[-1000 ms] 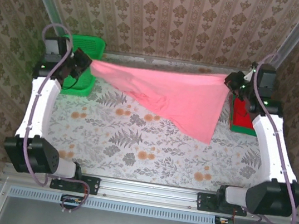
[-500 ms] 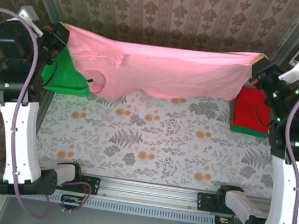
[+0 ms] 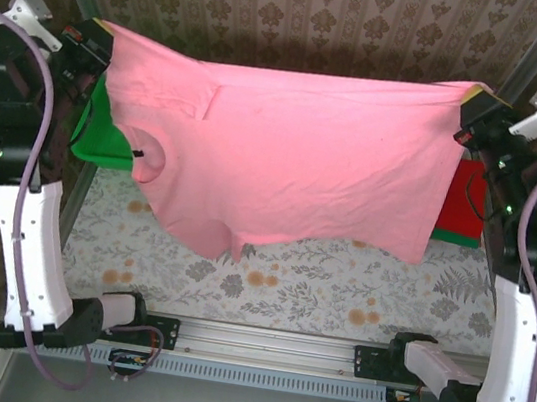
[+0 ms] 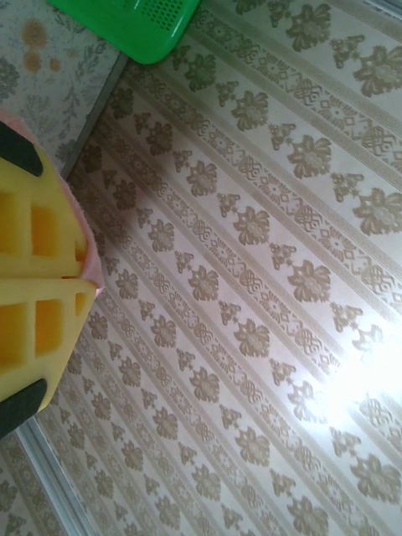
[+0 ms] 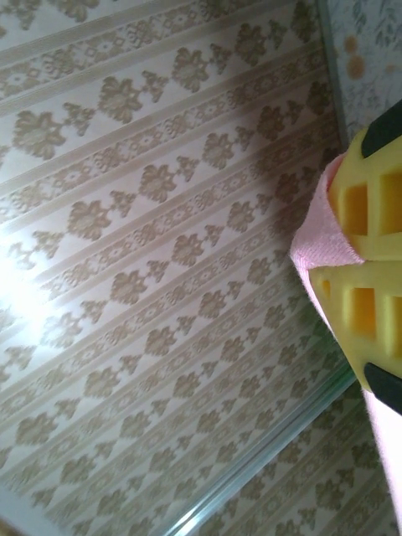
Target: Fold and stack the t-shirts
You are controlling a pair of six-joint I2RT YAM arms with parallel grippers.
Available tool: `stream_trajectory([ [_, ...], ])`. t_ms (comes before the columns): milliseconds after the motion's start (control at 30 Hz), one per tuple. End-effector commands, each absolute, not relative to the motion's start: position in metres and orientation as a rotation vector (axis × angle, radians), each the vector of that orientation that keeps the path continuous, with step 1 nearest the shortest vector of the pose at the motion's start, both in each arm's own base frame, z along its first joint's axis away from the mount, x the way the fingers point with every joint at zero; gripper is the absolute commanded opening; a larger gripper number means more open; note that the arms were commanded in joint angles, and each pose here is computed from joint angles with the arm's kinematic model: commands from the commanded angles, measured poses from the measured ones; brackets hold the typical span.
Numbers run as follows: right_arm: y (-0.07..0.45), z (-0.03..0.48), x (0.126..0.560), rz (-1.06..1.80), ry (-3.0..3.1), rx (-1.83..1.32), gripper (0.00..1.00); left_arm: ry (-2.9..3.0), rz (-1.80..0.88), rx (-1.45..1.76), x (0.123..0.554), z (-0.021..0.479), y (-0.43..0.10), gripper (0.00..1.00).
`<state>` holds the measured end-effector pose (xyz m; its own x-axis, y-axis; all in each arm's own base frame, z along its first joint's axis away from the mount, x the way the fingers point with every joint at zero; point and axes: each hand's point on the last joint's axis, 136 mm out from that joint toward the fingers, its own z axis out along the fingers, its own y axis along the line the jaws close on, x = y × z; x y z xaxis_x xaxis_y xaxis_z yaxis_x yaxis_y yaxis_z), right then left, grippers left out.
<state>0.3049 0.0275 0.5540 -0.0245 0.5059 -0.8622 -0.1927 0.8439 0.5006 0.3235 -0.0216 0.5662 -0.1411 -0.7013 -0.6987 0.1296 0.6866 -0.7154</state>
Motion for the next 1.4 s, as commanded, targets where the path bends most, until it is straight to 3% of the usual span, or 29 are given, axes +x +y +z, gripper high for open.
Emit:
stream_trajectory([
  [0,0.024,0.535,0.339,0.541,1.529,0.26,0.0,1.546,-0.782,-0.489,0.355,0.565,-0.021,0.0],
  [167,0.024,0.53,0.391,0.566,1.508,0.264,0.0,1.588,-0.805,-0.494,0.403,0.547,-0.029,0.0],
  [367,0.023,0.549,0.437,0.578,1.469,0.244,0.0,1.581,-0.84,-0.448,0.445,0.563,-0.047,0.0],
  [600,0.018,0.604,0.424,0.586,1.368,0.212,0.0,1.435,-0.91,-0.35,0.437,0.633,-0.061,0.0],
  [733,0.005,0.583,0.415,0.553,1.418,0.257,0.0,1.461,-0.905,-0.329,0.426,0.631,-0.065,0.0],
  [833,-0.008,0.525,0.41,0.543,1.529,0.346,0.0,1.611,-0.843,-0.351,0.424,0.579,-0.065,0.0],
  [967,-0.02,0.411,0.396,0.517,1.738,0.48,0.0,1.82,-0.896,-0.558,0.422,0.447,-0.066,0.0],
  [1167,-0.022,0.24,0.374,0.494,2.067,0.656,0.0,2.144,-0.863,-0.828,0.383,0.261,-0.072,0.0],
  [1367,-0.021,0.098,0.348,0.451,2.373,0.849,0.0,2.421,-0.794,-0.941,0.364,0.143,-0.077,0.0],
])
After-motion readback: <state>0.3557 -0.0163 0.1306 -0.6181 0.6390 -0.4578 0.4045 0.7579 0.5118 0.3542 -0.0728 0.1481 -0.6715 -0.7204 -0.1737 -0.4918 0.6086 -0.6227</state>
